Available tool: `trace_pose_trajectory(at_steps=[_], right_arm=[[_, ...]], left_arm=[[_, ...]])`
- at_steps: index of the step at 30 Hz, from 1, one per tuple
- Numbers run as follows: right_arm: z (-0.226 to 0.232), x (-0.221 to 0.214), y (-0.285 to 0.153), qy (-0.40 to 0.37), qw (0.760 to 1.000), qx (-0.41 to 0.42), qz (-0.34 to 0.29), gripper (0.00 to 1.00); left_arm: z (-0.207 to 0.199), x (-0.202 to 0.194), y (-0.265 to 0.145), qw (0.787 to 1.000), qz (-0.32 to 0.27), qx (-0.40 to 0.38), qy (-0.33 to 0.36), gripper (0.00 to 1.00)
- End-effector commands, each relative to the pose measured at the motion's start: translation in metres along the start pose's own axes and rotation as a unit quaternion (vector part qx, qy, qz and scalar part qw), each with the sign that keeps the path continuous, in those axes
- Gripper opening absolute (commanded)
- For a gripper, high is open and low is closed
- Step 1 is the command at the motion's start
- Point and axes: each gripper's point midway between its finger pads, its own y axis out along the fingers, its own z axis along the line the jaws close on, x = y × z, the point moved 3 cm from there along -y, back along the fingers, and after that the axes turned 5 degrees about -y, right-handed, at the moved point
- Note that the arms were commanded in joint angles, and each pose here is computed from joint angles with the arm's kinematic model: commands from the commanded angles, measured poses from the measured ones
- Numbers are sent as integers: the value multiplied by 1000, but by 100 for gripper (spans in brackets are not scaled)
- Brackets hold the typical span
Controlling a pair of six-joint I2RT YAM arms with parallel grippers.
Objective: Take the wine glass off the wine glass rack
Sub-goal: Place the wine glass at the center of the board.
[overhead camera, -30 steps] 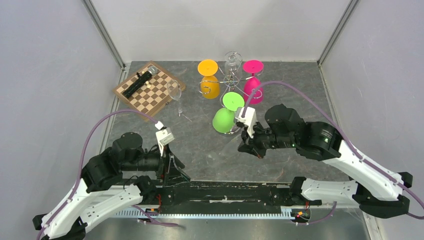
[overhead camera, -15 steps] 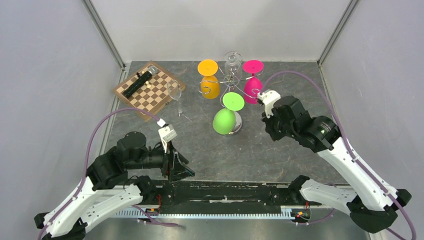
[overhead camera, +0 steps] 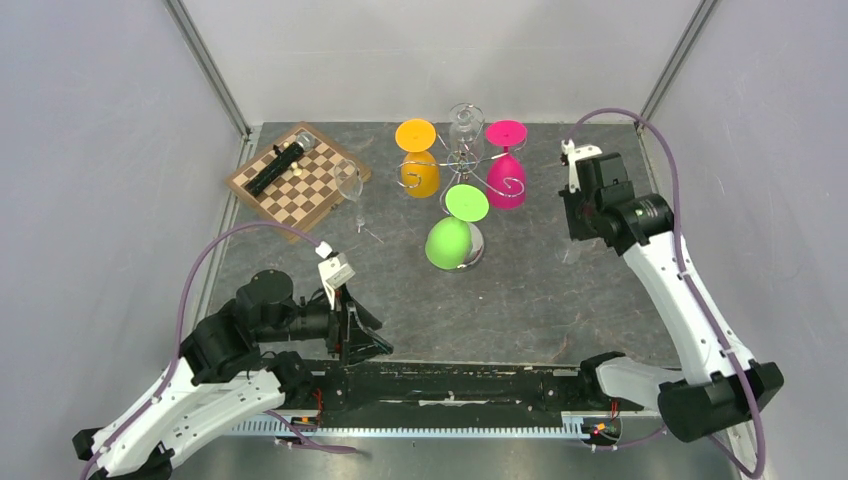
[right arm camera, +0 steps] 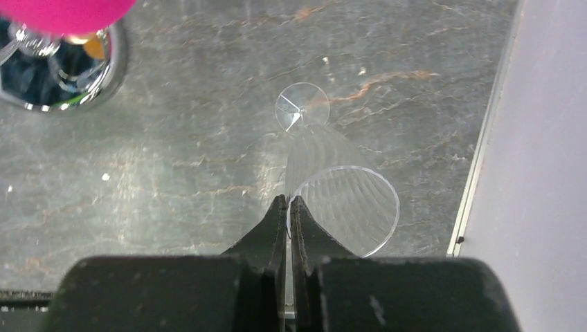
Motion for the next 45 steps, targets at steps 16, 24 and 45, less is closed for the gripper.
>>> trace_pose_trajectory(at_steps=[16, 24, 45], right_arm=[[-86, 102, 61, 123, 991, -39, -23, 0], [-113, 118, 91, 157, 986, -55, 1, 0], [-118, 105, 136, 164, 984, -50, 52, 0]], left_arm=[[1, -3, 23, 998, -13, -52, -16, 76], [1, -6, 21, 998, -18, -58, -12, 76], [-1, -6, 21, 998, -18, -61, -10, 76]])
